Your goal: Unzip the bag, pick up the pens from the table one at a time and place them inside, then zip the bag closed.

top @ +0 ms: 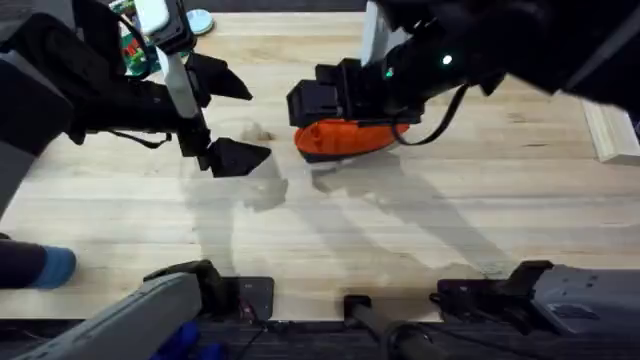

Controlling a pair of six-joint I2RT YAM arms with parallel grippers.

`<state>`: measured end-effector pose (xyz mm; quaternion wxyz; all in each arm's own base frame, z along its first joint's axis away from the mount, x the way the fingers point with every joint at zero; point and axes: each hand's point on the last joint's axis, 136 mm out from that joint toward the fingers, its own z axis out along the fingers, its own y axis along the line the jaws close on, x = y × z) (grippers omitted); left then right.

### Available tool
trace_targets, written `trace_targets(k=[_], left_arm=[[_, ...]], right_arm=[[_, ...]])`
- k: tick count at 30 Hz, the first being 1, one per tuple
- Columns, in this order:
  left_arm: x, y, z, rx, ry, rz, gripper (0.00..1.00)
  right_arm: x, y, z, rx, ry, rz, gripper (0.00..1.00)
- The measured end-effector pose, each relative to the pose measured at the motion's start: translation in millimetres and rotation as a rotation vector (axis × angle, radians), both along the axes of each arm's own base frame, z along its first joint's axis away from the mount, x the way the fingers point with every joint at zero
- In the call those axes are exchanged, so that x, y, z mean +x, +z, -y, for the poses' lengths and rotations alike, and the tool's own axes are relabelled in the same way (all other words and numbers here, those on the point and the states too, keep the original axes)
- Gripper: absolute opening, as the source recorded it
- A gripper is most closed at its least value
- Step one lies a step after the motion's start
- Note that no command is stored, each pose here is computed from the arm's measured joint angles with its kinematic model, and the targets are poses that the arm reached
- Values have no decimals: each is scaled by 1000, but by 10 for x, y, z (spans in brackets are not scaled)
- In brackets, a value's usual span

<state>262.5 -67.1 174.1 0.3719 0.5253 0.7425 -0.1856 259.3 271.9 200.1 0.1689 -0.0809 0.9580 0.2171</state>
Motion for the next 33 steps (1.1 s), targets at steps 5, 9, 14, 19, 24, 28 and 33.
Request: trace_targets(k=[5,9,14,19,24,28,33], left_arm=[[0,0,0,0,0,0,993],[0,0,0,0,0,0,993],[0,0,0,0,0,0,993],[0,0,0,0,0,0,993],[0,0,0,0,0,0,993],[0,0,0,0,0,0,993],[0,0,0,0,0,0,993]], right_arm=[[-30,-117,-99,27,-25,-3,996],[-50,-141,-131,17,-42,10,996],[-71,-145,-151,5,-60,21,995],[-82,-143,-168,-17,-68,51,995],[-106,-135,-206,-14,-79,58,996],[-98,-175,-236,-14,-113,50,995],[-65,-349,-175,-75,-209,31,996]])
